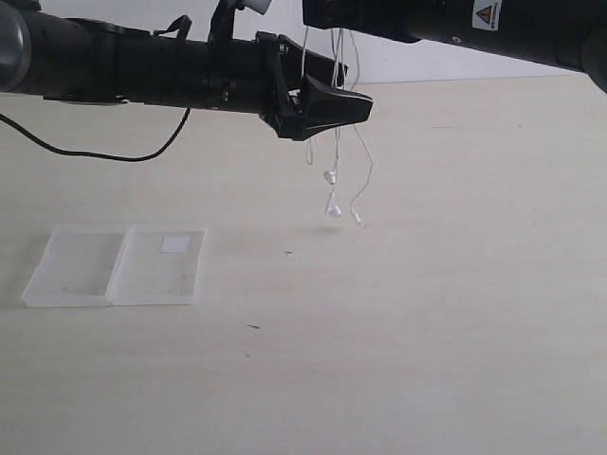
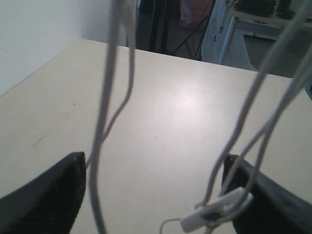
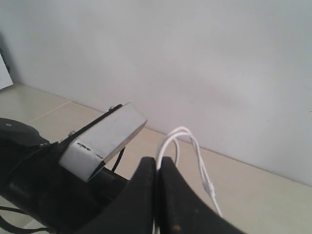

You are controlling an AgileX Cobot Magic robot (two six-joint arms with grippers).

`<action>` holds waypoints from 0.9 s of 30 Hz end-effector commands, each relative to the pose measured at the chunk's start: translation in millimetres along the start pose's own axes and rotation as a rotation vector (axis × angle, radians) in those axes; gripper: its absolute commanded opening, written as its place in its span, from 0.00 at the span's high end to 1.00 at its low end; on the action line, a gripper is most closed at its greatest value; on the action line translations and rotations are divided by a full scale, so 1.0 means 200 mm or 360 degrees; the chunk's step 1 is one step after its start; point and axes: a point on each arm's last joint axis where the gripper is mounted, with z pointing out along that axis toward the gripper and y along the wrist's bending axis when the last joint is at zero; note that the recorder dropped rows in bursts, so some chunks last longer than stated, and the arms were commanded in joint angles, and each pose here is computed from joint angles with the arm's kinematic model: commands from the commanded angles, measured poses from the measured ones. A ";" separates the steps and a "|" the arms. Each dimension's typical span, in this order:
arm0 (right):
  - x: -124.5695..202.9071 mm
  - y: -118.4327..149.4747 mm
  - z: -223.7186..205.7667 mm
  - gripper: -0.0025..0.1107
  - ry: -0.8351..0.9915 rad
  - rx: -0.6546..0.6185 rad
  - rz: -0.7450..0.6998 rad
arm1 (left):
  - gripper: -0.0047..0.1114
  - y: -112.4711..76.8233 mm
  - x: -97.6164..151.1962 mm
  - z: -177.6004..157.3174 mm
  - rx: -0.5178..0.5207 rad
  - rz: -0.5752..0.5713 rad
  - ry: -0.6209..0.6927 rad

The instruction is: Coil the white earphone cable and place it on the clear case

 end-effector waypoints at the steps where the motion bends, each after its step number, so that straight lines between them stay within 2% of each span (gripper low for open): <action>1: -0.03 0.01 0.00 0.98 -0.0057 -0.0042 0.0045 | 0.32 0.00 -0.01 0.01 0.0011 0.0011 -0.0029; 8: -0.03 0.03 0.00 0.98 -0.0088 -0.0100 0.0154 | 0.32 0.00 -0.01 0.00 0.0011 0.0024 -0.0030; 13: -0.04 0.07 -0.01 0.98 -0.0096 -0.0260 0.0168 | 0.32 0.00 -0.01 0.00 0.0011 0.0021 -0.0030; 27: -0.02 0.05 0.00 0.98 -0.0043 -0.0182 0.0090 | 0.32 -0.03 -0.02 0.00 0.0096 0.0015 -0.0075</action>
